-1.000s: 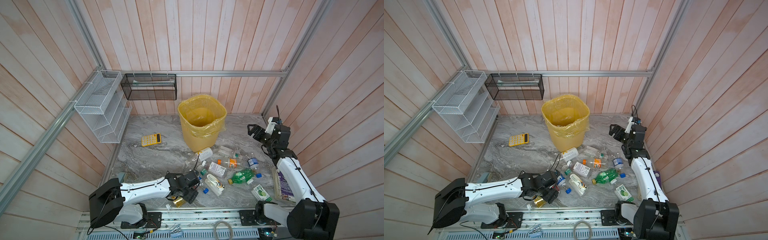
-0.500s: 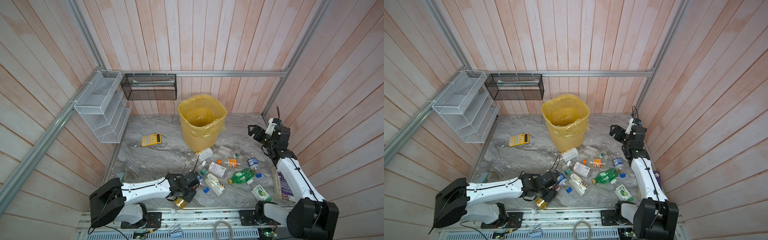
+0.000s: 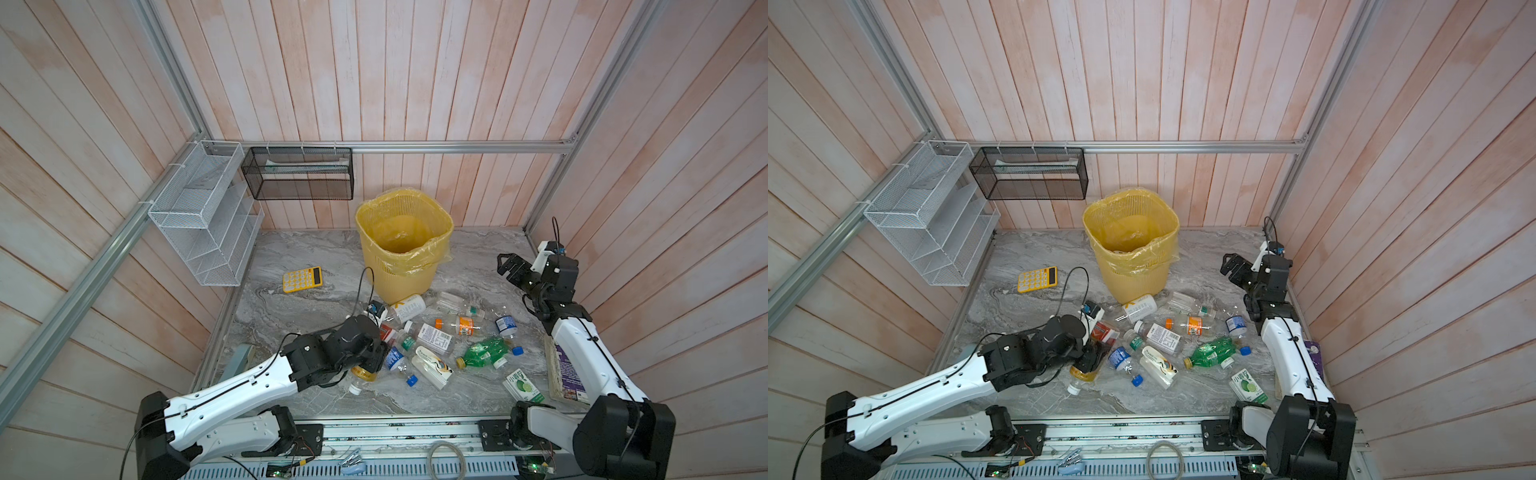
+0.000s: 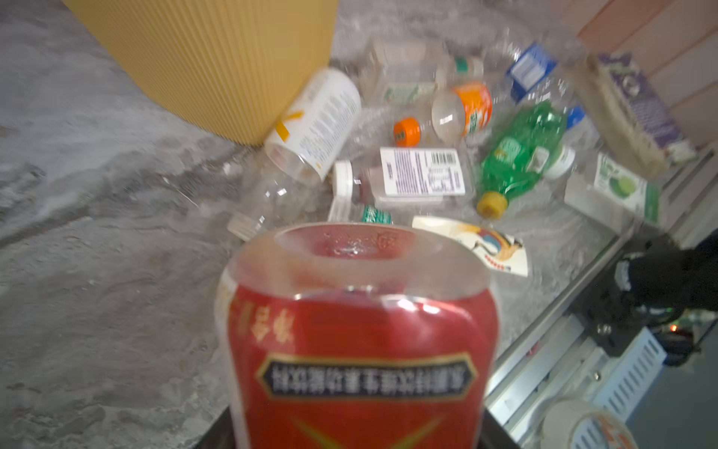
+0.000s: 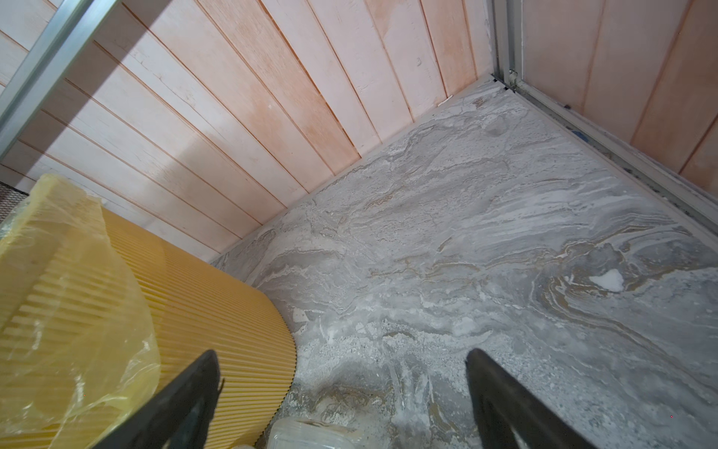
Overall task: Throw the plastic bottles in the bin
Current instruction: Pick up the plastic bottle from the bottom-center of the table, then throw the plastic bottle into the trash bin.
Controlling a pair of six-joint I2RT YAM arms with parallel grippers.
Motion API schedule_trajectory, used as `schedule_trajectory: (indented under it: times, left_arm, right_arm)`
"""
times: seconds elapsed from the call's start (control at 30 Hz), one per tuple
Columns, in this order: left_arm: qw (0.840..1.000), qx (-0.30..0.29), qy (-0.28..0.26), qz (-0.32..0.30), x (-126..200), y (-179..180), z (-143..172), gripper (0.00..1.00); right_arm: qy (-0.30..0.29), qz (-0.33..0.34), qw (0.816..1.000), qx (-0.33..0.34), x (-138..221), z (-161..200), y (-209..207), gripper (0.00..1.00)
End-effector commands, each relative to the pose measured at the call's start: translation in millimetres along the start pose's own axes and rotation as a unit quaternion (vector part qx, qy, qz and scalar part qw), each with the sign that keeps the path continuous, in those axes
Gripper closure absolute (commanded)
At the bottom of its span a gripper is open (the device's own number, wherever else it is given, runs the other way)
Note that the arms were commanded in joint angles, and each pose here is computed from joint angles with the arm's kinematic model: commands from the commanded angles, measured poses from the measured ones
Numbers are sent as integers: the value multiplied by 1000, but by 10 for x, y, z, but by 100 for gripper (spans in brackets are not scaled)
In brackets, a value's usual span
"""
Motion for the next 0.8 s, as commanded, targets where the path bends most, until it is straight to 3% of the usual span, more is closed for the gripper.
schedule_trajectory:
  times: [0.0, 0.1, 0.23, 0.37, 0.5, 0.6, 0.67, 0.77]
  left_arm:
    - [994, 9, -108, -4, 265, 23, -416, 40]
    - [974, 49, -220, 16, 501, 116, -825, 38]
    - [926, 89, -359, 70, 800, 213, -1264, 37]
    - [883, 95, -448, 101, 985, 258, -1697, 36]
    - [855, 87, -492, 140, 1047, 183, -2222, 36]
    - [852, 80, -490, 165, 916, 112, -2613, 36]
    - [869, 71, -462, 165, 751, 18, -2864, 35]
    - [912, 54, -389, 118, 425, -177, -3154, 26]
  right_arm:
    - [-9, 26, 1000, -8, 63, 38, -88, 1]
    - [-4, 36, 999, -20, 75, 105, -167, 1]
    - [0, 48, 998, -46, 107, 183, -299, 1]
    - [-5, 49, 997, -56, 160, 201, -347, 1]
    - [-12, 46, 998, -49, 221, 172, -322, 1]
    - [-7, 48, 998, -45, 249, 197, -322, 2]
    - [-3, 50, 998, -42, 270, 224, -321, 2]
    - [-5, 59, 998, -35, 314, 216, -330, 2]
Point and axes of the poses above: each gripper's point midway between its finger pads, its own x axis back along the fingers, its own y axis along the line the jaws close on, z = x × y, the point moved 7 cm from there along x, back along the fingers, and after that the axes turned 15 degrees about x, right-handed, at the moved point
